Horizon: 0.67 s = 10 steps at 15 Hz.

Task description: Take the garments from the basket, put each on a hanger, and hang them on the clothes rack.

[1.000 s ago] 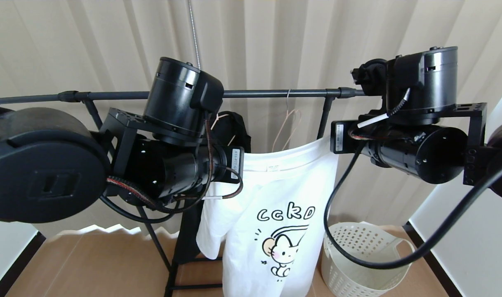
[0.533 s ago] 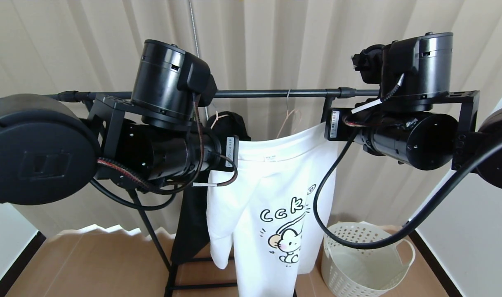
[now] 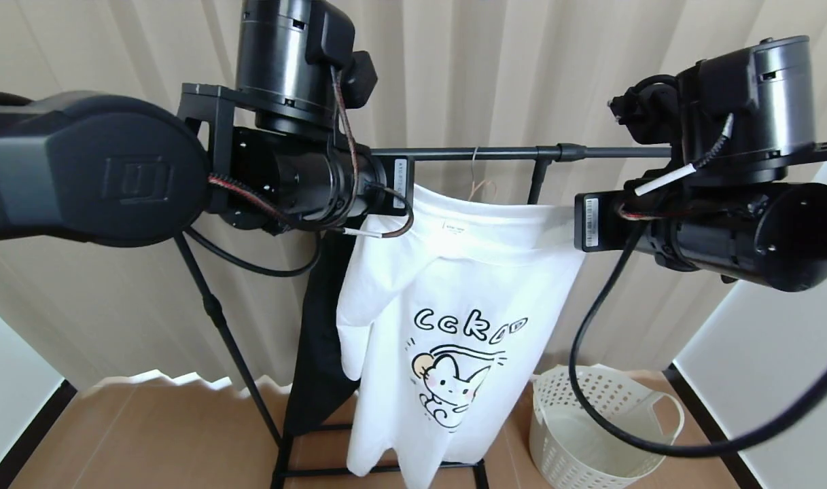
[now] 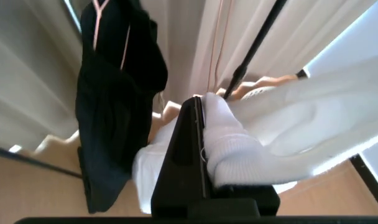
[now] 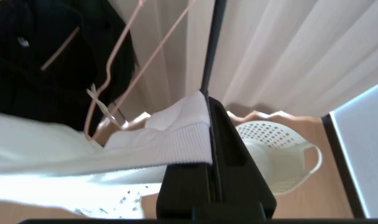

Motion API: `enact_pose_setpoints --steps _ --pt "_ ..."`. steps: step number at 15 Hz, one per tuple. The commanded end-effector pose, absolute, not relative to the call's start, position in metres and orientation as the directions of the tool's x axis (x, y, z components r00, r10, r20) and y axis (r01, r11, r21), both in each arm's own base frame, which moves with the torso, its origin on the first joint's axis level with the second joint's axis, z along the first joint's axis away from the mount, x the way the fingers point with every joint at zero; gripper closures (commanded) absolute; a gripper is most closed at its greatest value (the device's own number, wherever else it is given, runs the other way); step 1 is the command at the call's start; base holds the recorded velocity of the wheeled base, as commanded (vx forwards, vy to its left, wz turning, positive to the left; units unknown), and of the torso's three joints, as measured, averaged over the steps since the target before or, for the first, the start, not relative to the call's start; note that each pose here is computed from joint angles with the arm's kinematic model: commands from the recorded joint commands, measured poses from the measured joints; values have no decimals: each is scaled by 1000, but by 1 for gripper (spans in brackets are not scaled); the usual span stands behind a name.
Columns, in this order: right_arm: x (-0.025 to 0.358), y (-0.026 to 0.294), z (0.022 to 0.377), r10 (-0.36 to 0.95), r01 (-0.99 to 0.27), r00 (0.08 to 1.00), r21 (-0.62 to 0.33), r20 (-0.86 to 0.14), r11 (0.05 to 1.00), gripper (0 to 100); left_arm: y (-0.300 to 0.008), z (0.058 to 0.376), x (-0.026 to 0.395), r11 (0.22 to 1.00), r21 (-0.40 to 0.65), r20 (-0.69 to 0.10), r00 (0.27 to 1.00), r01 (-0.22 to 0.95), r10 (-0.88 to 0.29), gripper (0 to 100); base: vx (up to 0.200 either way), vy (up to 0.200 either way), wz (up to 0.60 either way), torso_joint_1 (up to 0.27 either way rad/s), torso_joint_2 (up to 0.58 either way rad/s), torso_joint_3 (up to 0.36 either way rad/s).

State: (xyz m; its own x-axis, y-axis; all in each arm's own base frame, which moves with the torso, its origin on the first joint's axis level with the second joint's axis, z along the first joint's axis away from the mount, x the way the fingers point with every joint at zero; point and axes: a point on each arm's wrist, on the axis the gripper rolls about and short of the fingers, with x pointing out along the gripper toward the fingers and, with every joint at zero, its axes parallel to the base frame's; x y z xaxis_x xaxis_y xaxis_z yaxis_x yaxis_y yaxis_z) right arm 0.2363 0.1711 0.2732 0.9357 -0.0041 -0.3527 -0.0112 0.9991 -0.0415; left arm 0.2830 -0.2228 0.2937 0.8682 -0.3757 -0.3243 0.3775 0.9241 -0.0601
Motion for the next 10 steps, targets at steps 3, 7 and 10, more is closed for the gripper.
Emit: enact_pose_setpoints --steps 3,7,10 --pt "185 174 275 123 -180 920 -122 -372 976 100 -230 292 322 883 -90 -297 834 460 -465 100 0 0 0 0 0 0" --pt "152 217 254 280 -367 859 -135 -428 920 100 -229 305 333 787 -147 -239 751 599 -616 100 0 0 0 0 0 0" --pt "139 260 242 363 -418 815 -23 -452 908 100 -228 310 335 722 -169 -216 689 671 -692 100 0 0 0 0 0 0"
